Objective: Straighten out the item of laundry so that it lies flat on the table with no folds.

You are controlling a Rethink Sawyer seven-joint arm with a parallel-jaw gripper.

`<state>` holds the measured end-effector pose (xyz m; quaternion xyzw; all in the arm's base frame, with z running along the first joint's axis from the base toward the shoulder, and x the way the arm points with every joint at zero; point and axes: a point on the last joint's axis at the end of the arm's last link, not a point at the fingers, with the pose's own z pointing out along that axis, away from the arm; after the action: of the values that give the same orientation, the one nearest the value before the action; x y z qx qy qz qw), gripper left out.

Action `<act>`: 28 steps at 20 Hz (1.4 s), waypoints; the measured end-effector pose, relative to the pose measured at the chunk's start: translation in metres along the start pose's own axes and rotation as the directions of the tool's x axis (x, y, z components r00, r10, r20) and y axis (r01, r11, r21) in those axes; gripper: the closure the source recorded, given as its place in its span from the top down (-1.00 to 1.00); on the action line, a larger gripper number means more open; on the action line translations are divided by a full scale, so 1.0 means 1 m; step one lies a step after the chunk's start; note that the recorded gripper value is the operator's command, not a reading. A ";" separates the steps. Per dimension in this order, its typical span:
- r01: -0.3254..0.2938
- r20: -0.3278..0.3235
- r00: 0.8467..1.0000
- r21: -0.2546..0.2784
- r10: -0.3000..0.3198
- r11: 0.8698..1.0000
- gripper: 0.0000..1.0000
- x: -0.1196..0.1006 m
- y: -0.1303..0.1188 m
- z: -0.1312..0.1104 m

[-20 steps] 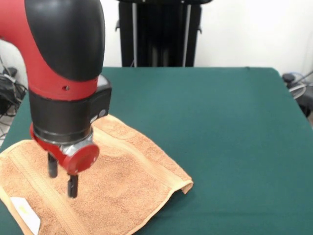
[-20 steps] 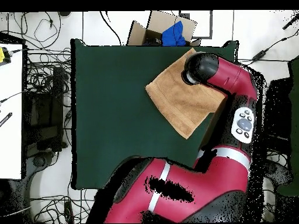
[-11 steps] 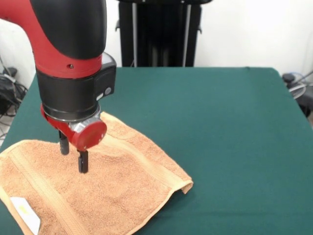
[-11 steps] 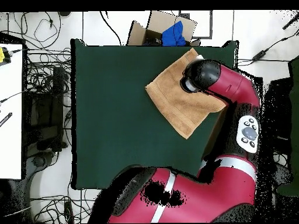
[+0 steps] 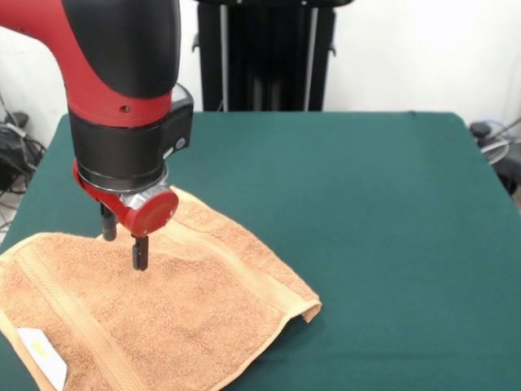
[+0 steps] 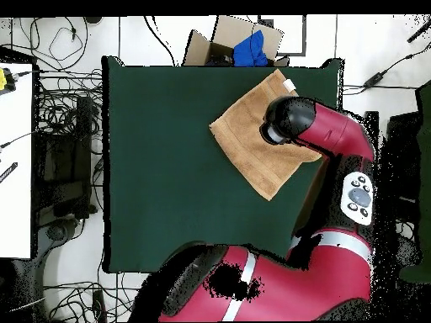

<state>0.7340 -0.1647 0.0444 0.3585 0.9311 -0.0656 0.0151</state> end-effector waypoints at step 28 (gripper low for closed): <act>0.066 -0.107 0.992 -0.036 -0.069 0.997 1.00 0.057 -0.007 0.054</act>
<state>0.6861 -0.1389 -0.0124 0.3297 0.9430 -0.0316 -0.0320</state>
